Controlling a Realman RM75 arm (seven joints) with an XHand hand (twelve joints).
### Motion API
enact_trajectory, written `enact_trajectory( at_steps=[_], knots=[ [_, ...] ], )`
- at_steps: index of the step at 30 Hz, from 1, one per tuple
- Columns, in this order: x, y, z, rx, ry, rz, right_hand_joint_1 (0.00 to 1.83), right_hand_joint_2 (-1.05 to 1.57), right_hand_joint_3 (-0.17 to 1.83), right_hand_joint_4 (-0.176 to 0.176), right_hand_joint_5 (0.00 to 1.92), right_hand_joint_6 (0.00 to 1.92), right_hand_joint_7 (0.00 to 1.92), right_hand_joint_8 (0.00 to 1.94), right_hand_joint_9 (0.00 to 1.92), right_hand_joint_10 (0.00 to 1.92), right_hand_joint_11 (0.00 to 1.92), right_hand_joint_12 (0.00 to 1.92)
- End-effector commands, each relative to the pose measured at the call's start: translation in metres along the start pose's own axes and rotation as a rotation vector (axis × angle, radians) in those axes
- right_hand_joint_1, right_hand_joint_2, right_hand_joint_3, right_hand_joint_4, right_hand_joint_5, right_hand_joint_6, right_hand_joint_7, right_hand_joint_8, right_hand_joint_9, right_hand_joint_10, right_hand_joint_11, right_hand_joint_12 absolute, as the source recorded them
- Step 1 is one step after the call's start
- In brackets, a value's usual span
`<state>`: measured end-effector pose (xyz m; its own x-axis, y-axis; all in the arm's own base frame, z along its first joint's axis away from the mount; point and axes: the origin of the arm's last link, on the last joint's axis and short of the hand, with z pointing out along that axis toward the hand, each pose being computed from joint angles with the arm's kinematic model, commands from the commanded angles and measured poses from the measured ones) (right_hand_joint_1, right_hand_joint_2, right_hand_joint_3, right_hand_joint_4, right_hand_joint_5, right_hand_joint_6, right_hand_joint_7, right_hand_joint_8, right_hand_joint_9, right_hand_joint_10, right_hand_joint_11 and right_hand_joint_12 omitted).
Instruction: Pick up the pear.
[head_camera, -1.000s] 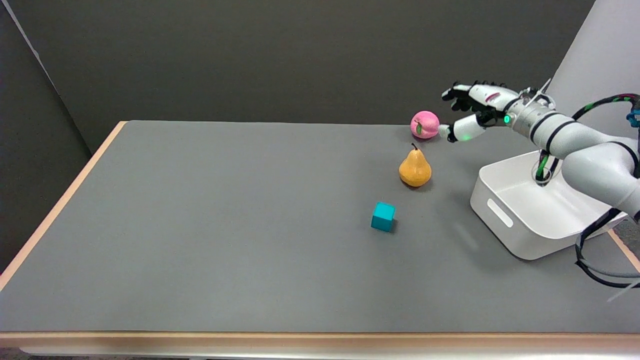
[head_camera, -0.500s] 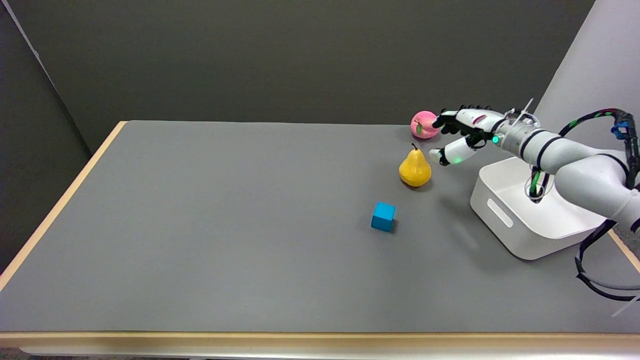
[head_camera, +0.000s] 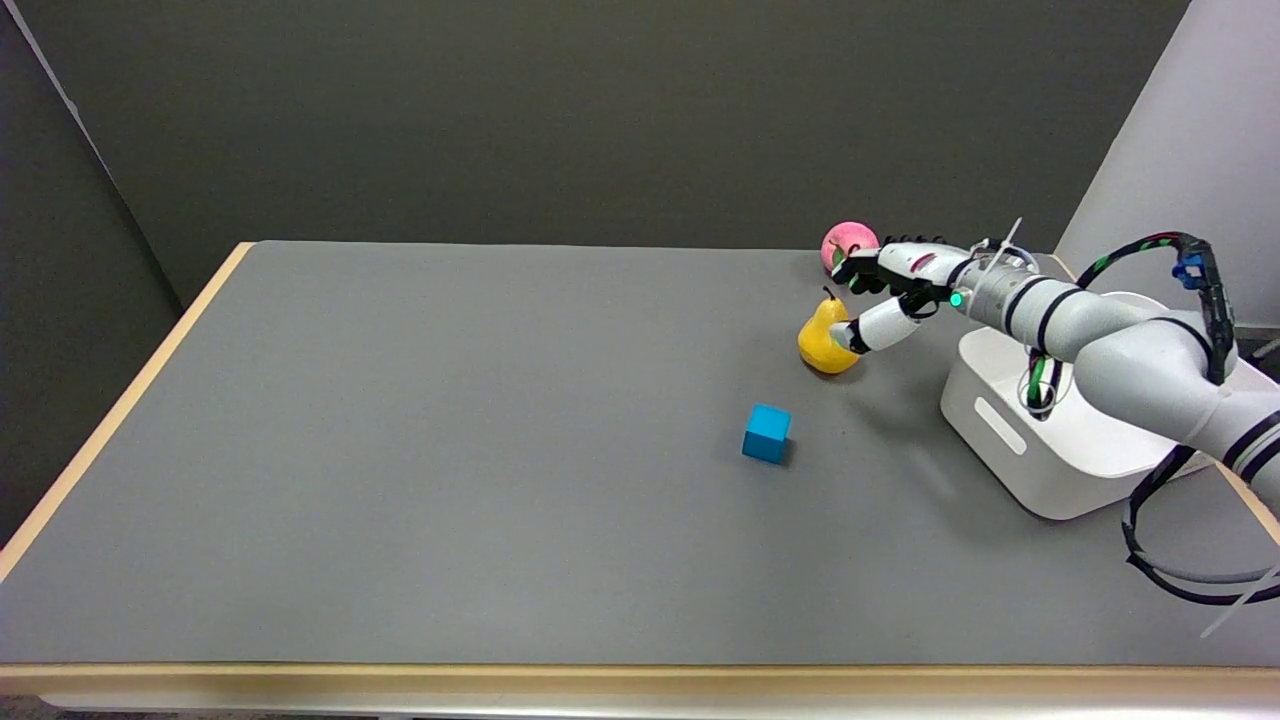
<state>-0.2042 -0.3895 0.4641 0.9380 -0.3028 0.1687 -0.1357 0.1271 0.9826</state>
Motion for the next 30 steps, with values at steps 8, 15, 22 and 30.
enact_trajectory(
  at_steps=[8, 15, 22, 30],
  knots=[
    [-0.023, -0.017, 0.011, 0.022, -0.090, -0.009, 0.53, 0.56, 0.88, -0.013, 0.27, 0.47, 0.40, 0.43, 0.26, 0.85, 0.20, 1.39],
    [-0.031, -0.022, 0.012, 0.035, -0.108, -0.080, 0.52, 0.55, 0.88, -0.017, 0.26, 0.47, 0.38, 0.41, 0.25, 0.84, 0.19, 1.39],
    [-0.036, -0.024, 0.014, 0.038, -0.116, -0.075, 0.52, 0.55, 0.88, -0.018, 0.26, 0.46, 0.37, 0.40, 0.24, 0.83, 0.19, 1.38],
    [-0.037, -0.025, 0.014, 0.042, -0.113, -0.077, 0.54, 0.55, 0.88, -0.020, 0.26, 0.46, 0.38, 0.40, 0.25, 0.83, 0.19, 1.39]
  ],
)
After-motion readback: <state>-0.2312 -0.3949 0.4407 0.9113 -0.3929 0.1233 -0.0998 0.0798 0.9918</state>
